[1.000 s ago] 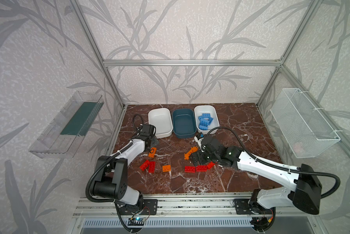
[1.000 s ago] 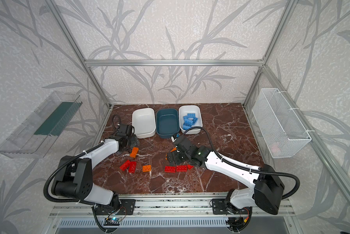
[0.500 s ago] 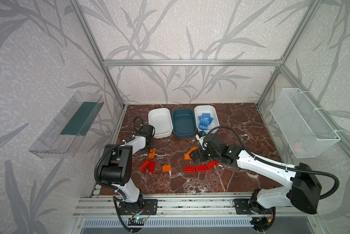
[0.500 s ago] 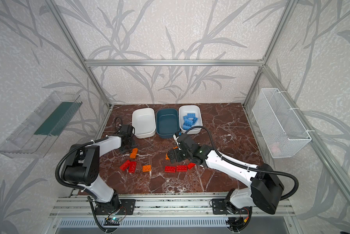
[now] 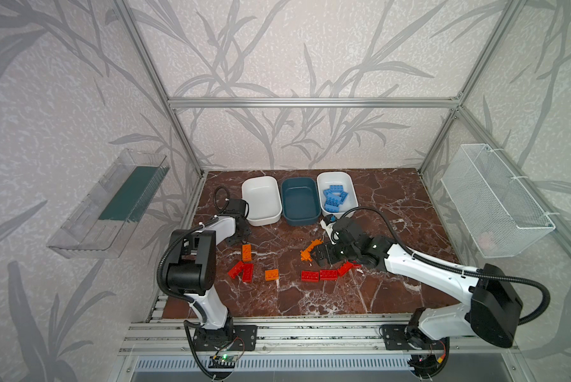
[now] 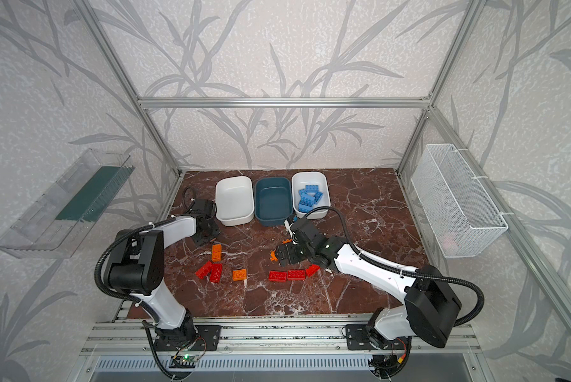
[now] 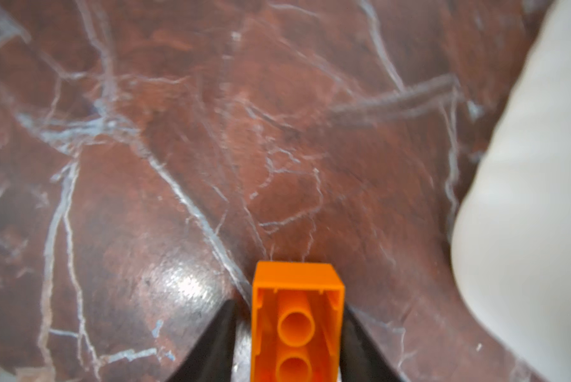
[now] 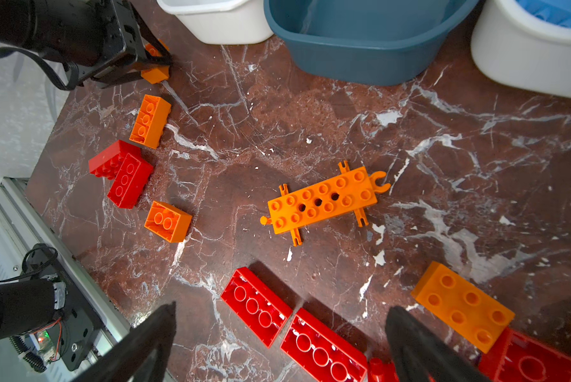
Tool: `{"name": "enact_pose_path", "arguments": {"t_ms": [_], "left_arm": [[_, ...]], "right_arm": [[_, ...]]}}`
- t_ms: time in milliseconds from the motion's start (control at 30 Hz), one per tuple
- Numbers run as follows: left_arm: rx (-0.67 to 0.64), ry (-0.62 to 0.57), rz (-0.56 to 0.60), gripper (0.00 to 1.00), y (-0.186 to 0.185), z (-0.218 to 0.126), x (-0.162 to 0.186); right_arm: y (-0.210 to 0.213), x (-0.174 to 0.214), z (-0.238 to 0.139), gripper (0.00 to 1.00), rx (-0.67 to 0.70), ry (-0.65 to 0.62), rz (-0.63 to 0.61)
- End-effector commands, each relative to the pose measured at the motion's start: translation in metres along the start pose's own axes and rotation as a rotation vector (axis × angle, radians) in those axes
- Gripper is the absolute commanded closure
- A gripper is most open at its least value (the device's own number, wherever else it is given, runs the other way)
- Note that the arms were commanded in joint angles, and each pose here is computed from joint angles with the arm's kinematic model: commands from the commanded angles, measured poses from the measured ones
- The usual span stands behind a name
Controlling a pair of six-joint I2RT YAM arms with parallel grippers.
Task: Sort the legos into containers by color
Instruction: 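Lower the left gripper onto a small orange brick and grasp it, then carry the orange brick with the left gripper into the teal tub and release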
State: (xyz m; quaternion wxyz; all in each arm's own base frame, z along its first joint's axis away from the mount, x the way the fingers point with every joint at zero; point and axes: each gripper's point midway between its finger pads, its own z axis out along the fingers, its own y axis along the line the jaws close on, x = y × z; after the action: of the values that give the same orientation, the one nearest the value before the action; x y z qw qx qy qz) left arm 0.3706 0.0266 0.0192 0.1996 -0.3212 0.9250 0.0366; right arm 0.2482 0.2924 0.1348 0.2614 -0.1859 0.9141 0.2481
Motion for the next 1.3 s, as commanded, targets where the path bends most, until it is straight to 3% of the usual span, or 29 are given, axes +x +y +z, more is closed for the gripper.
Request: {"name": "enact_pose_path", "arguments": {"t_ms": [0,100,333,700,1033,1267], "left_arm": [[-0.013,0.068,-0.001,0.72,0.004,0.004,0.012],[-0.009,0.055,-0.005,0.78,0.009,-0.007,0.017],[0.013,-0.054,0.019,0.81,0.007,-0.06,0.009],[0.131,-0.176,0.181,0.81,-0.082,-0.128,0.001],[0.206,-0.142,0.302,0.81,-0.166,-0.128,0.022],[0.223,-0.125,0.375,0.81,-0.234,-0.108,0.012]], "right_arm": [[0.001,-0.002,0.0,0.01,-0.009,-0.004,0.003],[0.003,-0.002,-0.003,0.01,-0.02,-0.009,0.005],[0.006,0.005,-0.006,0.01,-0.048,0.001,0.017],[-0.012,0.022,-0.034,0.01,-0.003,-0.05,0.025],[-0.034,0.034,-0.052,0.01,0.045,-0.088,0.046],[-0.045,0.035,-0.057,0.01,0.059,-0.107,0.065]]}}
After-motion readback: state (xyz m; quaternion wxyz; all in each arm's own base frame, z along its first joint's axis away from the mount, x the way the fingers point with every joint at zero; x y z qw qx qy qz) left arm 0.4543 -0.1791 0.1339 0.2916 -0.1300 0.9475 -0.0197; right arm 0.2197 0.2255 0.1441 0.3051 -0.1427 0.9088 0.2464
